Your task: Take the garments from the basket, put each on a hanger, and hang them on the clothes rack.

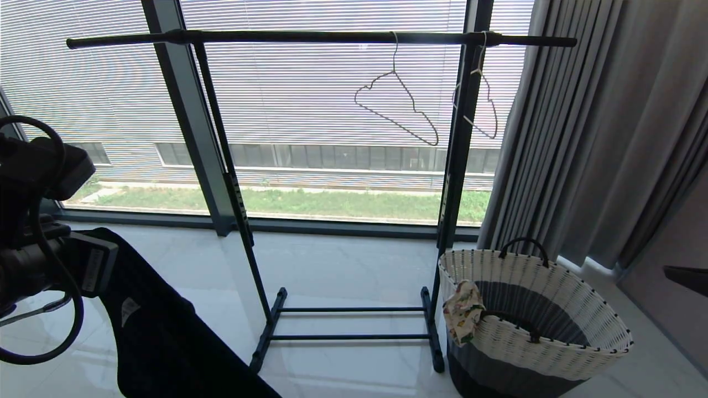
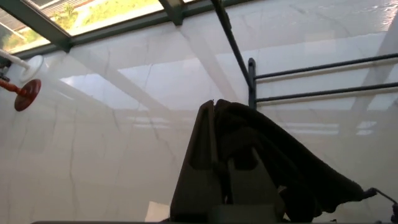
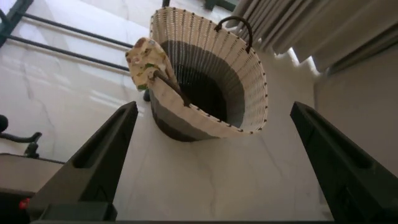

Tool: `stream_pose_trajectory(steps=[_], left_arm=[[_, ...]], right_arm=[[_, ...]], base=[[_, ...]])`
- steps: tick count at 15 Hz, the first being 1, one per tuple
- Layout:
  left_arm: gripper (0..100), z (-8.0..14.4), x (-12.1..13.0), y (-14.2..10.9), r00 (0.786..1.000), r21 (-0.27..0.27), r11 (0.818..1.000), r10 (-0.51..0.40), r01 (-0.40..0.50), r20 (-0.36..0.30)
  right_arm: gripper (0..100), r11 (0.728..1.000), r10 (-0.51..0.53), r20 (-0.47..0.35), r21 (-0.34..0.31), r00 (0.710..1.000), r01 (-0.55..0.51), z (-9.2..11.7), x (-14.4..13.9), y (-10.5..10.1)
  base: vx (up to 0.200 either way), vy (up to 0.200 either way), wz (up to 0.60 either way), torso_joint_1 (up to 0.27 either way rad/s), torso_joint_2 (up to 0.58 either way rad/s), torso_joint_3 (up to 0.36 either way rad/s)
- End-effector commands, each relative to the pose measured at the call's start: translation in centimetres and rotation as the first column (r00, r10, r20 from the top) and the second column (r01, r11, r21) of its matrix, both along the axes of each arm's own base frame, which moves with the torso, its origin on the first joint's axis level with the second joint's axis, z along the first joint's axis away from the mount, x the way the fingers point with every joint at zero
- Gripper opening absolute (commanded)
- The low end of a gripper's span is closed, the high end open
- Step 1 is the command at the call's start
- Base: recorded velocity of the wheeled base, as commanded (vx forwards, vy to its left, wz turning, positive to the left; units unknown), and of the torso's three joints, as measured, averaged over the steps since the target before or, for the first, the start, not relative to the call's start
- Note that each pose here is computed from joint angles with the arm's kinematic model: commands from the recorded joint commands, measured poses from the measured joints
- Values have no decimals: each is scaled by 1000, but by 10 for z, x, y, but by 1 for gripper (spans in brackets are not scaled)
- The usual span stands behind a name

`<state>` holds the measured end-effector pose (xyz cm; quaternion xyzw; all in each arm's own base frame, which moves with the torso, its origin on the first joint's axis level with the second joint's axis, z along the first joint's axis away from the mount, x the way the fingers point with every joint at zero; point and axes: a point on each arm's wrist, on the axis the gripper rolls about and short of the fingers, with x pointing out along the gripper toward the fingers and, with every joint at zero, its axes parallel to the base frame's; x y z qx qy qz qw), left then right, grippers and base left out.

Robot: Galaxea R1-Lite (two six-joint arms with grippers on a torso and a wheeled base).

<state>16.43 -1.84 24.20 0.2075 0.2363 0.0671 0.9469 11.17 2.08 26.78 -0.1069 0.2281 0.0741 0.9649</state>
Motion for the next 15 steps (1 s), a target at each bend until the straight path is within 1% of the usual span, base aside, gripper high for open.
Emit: stream_pose_trajectory(steps=[1, 2, 4, 7, 8, 9, 15], left_arm=[[0, -5, -6, 11, 998, 1, 998, 60, -60, 4], [0, -5, -6, 11, 998, 0, 998, 60, -60, 4], [0, -5, -6, 11, 998, 1, 998, 62, -62, 4], [0, -5, -6, 11, 998, 1, 998, 62, -62, 5], [0, -5, -6, 11, 998, 0, 998, 62, -62, 7], [0, -5, -6, 11, 998, 0, 998, 62, -62, 7], [0, -5, -6, 11, 998, 1, 998, 62, -62, 4]], right_arm=[[100, 1000, -21, 6, 15, 1000, 21, 0, -3, -2], [100, 1000, -22, 5, 21, 1000, 22, 0, -3, -2], [100, 998, -38, -2, 55, 999, 38, 0, 1, -1], [100, 989, -74, 19, 134, 997, 70, 8, 11, 1], [100, 981, -92, 31, 172, 995, 85, 10, 18, 2], [100, 978, -99, 31, 188, 995, 92, 11, 21, 2], [100, 976, -101, 20, 197, 995, 96, 9, 23, 3]], base=[[0, 0, 0, 36, -90, -51], [0, 0, 0, 105, -256, -159], [0, 0, 0, 144, -383, -227], [0, 0, 0, 178, -450, -266], [0, 0, 0, 207, -486, -286], [0, 0, 0, 217, -481, -276], [0, 0, 0, 219, -501, -282]])
